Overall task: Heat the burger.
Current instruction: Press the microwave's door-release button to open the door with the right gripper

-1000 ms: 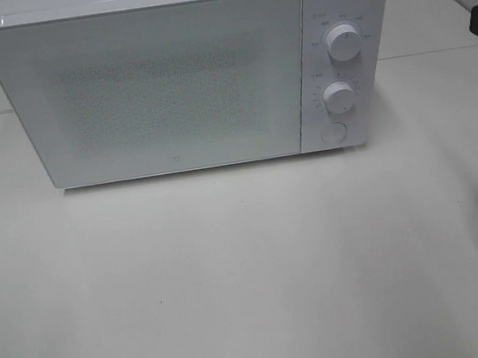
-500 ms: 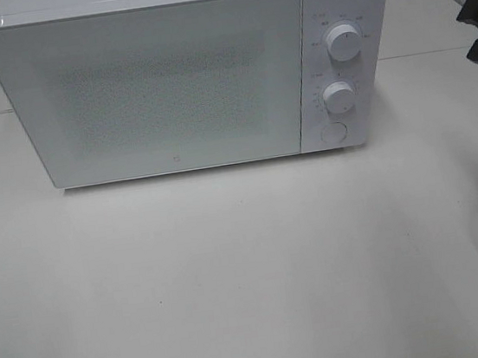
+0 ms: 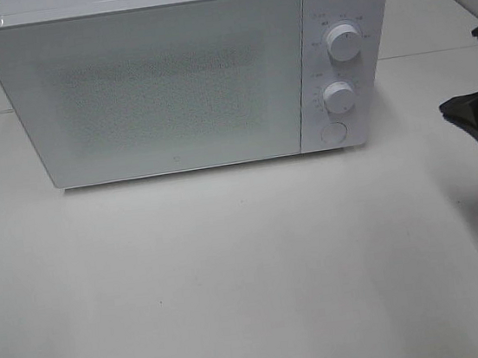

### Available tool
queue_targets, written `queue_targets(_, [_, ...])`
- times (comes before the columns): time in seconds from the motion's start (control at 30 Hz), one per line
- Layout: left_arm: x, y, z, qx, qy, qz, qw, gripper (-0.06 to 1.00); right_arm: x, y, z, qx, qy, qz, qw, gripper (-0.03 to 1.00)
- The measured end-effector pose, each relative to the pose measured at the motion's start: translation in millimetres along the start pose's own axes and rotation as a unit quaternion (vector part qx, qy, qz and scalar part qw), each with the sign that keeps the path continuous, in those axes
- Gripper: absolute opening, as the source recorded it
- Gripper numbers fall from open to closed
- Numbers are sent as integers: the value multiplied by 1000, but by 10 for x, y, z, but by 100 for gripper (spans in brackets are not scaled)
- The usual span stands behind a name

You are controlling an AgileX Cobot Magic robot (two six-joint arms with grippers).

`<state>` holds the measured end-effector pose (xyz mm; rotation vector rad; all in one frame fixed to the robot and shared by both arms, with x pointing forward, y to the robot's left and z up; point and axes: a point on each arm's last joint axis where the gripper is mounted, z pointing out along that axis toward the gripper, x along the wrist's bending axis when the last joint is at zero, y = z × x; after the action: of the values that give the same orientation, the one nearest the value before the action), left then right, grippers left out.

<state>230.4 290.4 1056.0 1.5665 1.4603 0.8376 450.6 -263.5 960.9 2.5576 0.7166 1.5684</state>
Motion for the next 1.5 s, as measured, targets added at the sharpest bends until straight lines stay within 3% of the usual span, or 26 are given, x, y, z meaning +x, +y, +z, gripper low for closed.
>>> queue_targets(0.43, [0,0,0,0,0,0,1000,97,-53,-301,190,44,26,34,998,0])
queue_targets(0.8, [0,0,0,0,0,0,1000,97,-203,-477,499,51,61,58,995,0])
queue_targets(1.23, [0,0,0,0,0,0,1000,97,-288,-547,884,62,41,99,992,3])
queue_targets(1.5, [0,0,0,0,0,0,1000,97,-246,-619,992,30,37,152,987,2])
